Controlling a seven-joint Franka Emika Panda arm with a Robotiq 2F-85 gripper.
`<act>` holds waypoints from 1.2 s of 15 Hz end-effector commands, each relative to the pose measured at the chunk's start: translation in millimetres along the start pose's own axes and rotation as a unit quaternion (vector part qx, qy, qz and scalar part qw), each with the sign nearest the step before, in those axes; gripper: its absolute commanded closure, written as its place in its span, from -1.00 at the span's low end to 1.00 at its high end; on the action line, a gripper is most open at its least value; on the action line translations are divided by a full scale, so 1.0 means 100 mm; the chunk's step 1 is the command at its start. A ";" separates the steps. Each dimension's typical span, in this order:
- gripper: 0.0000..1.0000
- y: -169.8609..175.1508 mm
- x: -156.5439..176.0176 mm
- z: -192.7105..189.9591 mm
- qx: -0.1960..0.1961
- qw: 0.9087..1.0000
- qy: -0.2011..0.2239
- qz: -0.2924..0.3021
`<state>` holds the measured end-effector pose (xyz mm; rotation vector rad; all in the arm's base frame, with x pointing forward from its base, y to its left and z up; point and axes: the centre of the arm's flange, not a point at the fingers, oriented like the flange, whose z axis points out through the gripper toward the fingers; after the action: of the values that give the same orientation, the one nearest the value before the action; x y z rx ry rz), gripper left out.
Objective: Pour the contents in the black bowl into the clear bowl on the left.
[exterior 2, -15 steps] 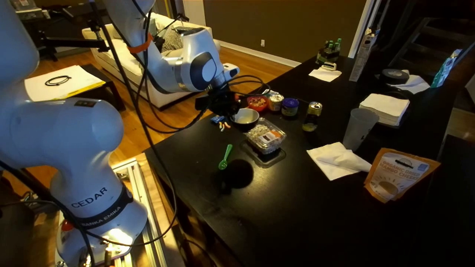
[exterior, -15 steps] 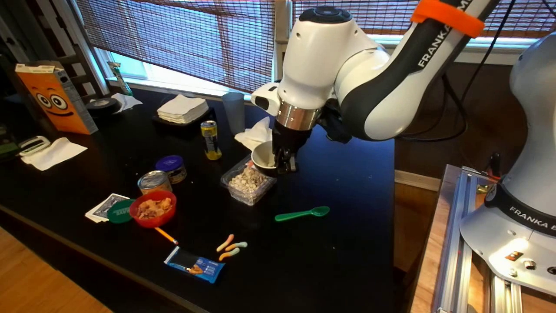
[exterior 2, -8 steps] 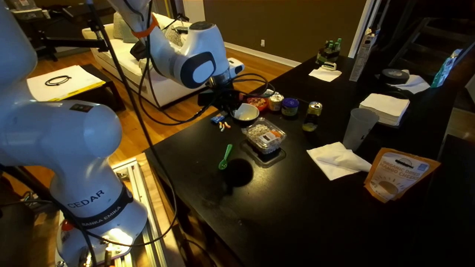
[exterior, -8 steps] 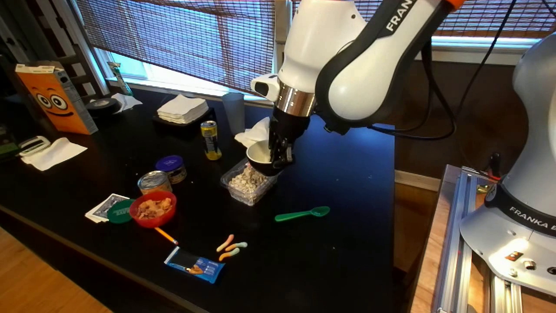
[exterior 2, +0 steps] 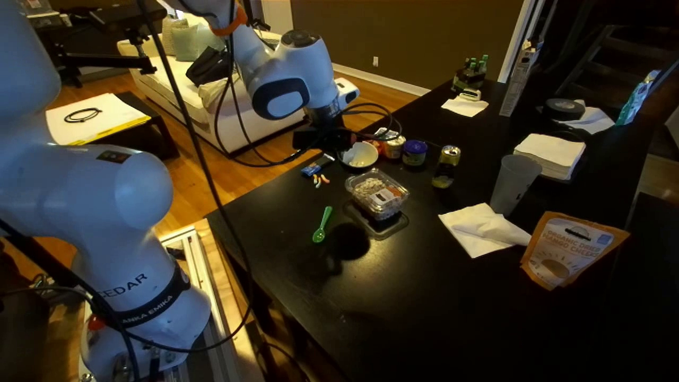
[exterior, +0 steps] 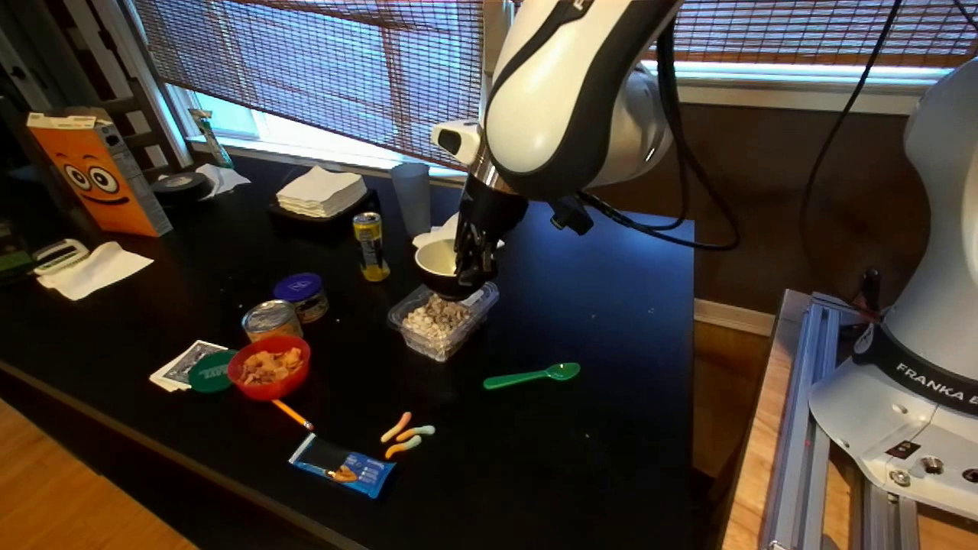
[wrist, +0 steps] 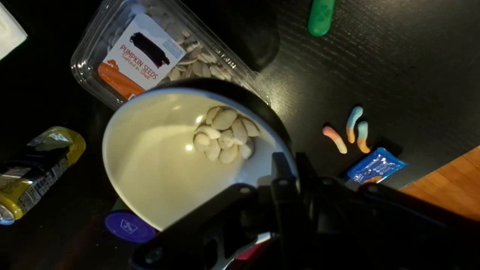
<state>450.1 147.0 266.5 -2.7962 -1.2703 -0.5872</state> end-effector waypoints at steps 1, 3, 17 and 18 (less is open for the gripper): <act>0.96 0.21 0.00 0.57 -0.025 1.000 0.008 -0.005; 0.96 0.24 -0.01 0.68 -0.034 0.999 0.005 -0.004; -0.35 0.23 -0.05 0.96 -0.099 0.994 -0.031 -0.031; -0.51 0.21 -0.06 0.89 -0.102 0.994 -0.028 -0.035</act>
<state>506.9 139.3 168.7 -2.9584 -1.3592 -0.6397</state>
